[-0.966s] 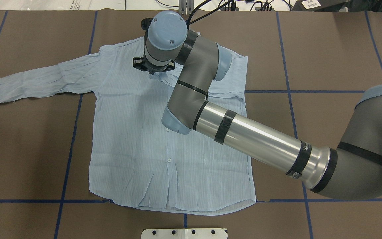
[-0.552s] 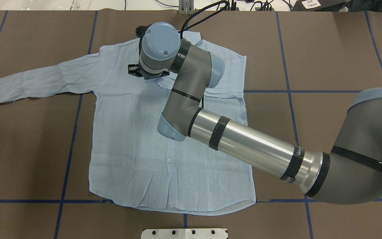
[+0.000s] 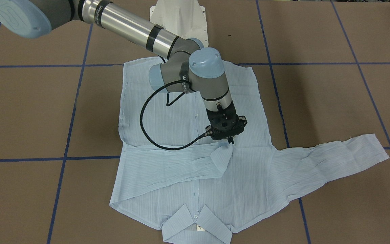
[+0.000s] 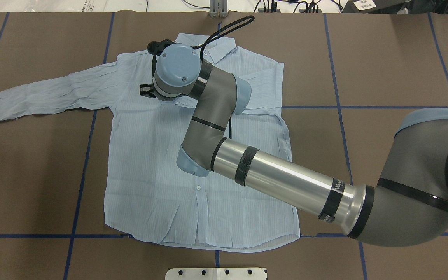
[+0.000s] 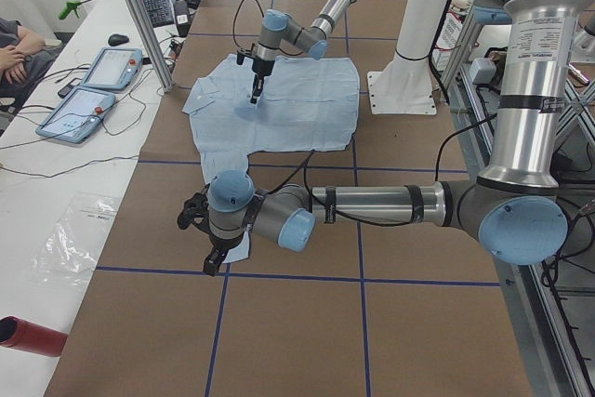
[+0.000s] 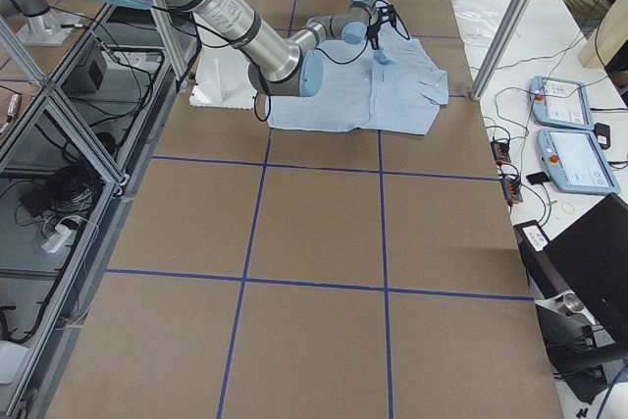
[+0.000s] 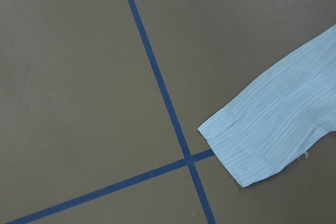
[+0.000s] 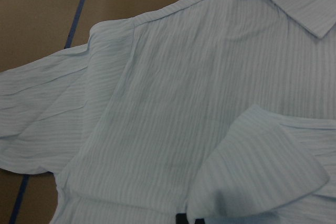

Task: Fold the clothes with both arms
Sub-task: 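Lay the sleeve across the chest and open the right gripper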

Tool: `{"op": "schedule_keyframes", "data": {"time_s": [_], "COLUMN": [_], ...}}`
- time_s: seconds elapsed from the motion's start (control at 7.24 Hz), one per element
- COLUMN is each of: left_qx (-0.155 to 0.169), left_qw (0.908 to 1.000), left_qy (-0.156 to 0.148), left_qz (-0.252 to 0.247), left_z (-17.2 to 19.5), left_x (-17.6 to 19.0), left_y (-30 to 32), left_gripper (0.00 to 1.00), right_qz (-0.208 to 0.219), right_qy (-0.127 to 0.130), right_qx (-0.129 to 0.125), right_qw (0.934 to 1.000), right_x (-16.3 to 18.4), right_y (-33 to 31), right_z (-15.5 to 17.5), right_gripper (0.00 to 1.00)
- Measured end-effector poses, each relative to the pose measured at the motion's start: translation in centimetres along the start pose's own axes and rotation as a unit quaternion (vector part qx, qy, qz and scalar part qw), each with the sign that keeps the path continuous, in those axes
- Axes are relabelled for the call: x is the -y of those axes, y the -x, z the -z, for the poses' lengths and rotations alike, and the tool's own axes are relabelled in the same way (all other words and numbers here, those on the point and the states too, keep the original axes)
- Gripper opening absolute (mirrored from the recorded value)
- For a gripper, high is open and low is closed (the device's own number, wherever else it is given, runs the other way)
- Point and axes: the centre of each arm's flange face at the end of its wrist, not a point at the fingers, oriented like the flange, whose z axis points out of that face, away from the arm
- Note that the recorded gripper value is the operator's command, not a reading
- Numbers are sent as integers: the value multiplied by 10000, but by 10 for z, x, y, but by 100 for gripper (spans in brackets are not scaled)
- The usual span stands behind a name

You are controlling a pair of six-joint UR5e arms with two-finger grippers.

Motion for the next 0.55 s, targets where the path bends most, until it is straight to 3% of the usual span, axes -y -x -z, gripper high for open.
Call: {"op": "schedule_keyframes", "data": {"time_s": [0.55], "left_qx": [4], "left_qw": [10000], "left_qy": [-44], "left_qz": [-20], "left_z": [3], "left_x": [7], "left_y": [-2], "left_gripper": [99], "right_qz": [105], "right_qy": [-293], "right_qx": [213], "right_qw": [9993], "right_x": [-21], "right_y": [65], "right_z": [16], "right_gripper": [100]}}
